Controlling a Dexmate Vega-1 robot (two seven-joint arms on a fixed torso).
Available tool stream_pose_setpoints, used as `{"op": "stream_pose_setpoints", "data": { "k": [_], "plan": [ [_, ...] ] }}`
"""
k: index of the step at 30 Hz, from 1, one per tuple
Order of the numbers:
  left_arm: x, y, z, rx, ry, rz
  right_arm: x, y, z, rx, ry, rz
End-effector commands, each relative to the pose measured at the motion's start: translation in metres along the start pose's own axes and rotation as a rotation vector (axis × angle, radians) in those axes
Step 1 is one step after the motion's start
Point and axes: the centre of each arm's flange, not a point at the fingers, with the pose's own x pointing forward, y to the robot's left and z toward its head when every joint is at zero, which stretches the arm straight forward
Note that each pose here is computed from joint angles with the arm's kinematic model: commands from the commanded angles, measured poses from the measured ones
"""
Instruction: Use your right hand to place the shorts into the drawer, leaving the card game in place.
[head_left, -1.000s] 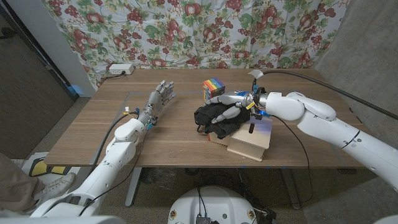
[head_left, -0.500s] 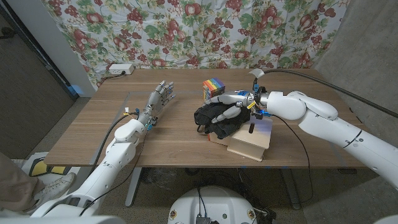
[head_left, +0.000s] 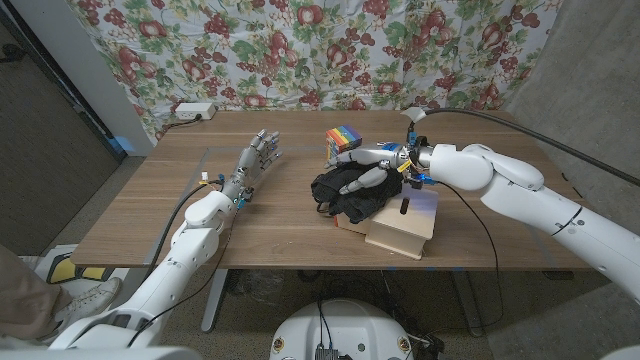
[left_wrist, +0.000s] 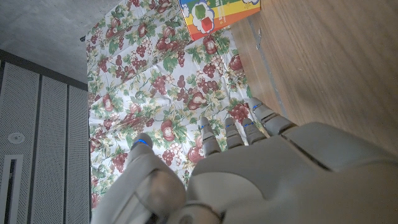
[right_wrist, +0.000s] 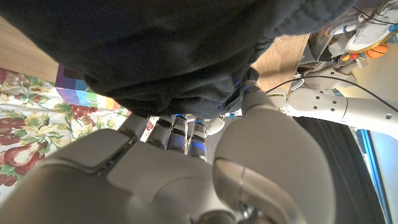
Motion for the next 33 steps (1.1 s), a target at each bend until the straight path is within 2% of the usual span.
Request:
{"op": "stream_pose_setpoints", "data": {
  "k": [1, 24, 33],
  "plan": [
    [0.003, 0.001, -0.001, 0.0, 0.0, -0.007, -0.001, -0.01, 0.004, -0.011, -0.009, -0.027],
    [0.004, -0.003, 0.002, 0.006, -0.006, -0.014, -0.012, -0.013, 0.004, -0.018, 0.007, -0.104],
    [0.006, -0.004, 0.005, 0.011, -0.01, -0.023, -0.018, -0.018, 0.002, -0.03, 0.026, -0.141]
  ]
}}
